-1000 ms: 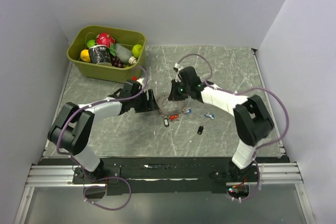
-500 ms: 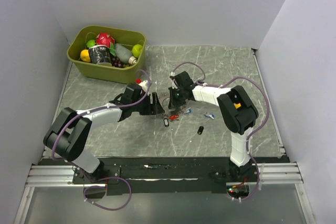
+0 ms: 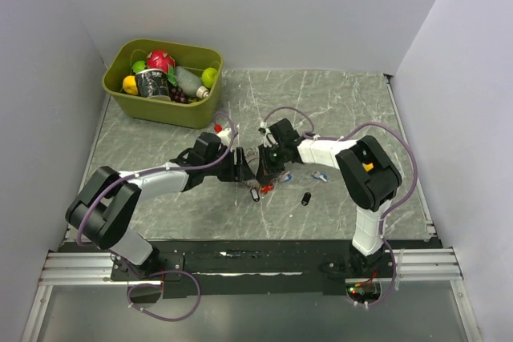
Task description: Put the keys on the keyring
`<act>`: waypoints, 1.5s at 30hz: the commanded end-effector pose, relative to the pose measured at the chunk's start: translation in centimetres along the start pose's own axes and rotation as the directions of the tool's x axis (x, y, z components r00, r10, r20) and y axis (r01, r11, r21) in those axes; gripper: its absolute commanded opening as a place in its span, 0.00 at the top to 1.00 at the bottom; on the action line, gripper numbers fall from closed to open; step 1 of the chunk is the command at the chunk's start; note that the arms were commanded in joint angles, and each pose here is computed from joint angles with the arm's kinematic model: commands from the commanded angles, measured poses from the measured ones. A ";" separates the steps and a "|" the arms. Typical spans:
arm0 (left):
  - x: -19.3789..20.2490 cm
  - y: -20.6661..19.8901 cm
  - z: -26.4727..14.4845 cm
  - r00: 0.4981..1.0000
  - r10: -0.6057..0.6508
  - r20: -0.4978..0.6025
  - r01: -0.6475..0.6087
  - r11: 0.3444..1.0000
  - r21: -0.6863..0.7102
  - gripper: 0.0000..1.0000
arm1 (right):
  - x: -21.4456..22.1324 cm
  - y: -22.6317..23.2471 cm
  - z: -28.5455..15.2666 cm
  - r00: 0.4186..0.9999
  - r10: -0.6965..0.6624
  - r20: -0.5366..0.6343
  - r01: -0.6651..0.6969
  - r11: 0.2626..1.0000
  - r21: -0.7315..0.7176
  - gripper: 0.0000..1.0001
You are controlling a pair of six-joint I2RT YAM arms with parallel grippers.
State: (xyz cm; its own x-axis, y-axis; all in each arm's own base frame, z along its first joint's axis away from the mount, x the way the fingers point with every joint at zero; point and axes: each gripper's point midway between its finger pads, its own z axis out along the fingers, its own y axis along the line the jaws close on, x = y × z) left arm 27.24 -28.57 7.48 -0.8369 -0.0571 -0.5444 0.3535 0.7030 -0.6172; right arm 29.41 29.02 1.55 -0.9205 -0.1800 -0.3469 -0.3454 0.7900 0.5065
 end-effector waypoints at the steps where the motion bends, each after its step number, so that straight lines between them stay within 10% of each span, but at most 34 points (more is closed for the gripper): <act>1: -0.1 -1.7 -0.4 0.999 0.046 0.025 -0.048 0.996 0.073 0.38 | 3.1 -0.1 0.1 0.997 0.020 -0.071 -0.021 1.000 0.000 1.00; 11: 3.0 -1.9 0.3 0.996 0.074 -0.042 -0.071 0.995 0.075 0.60 | 2.9 -0.3 0.6 0.996 0.035 -0.084 -0.034 0.999 0.009 1.00; 45: 1.8 1.4 1.6 0.995 0.096 -0.003 -0.096 0.985 -0.142 0.55 | 3.8 -0.9 0.9 0.994 0.040 -0.098 -0.039 0.999 0.016 1.00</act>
State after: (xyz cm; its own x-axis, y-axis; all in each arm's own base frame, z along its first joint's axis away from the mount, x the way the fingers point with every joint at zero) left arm 24.93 -28.77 2.99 -0.8456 0.0200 -0.5334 0.3488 0.7772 -0.5238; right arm 28.23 29.48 1.53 -0.9308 -0.1760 -0.3203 -0.3334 0.7681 0.5467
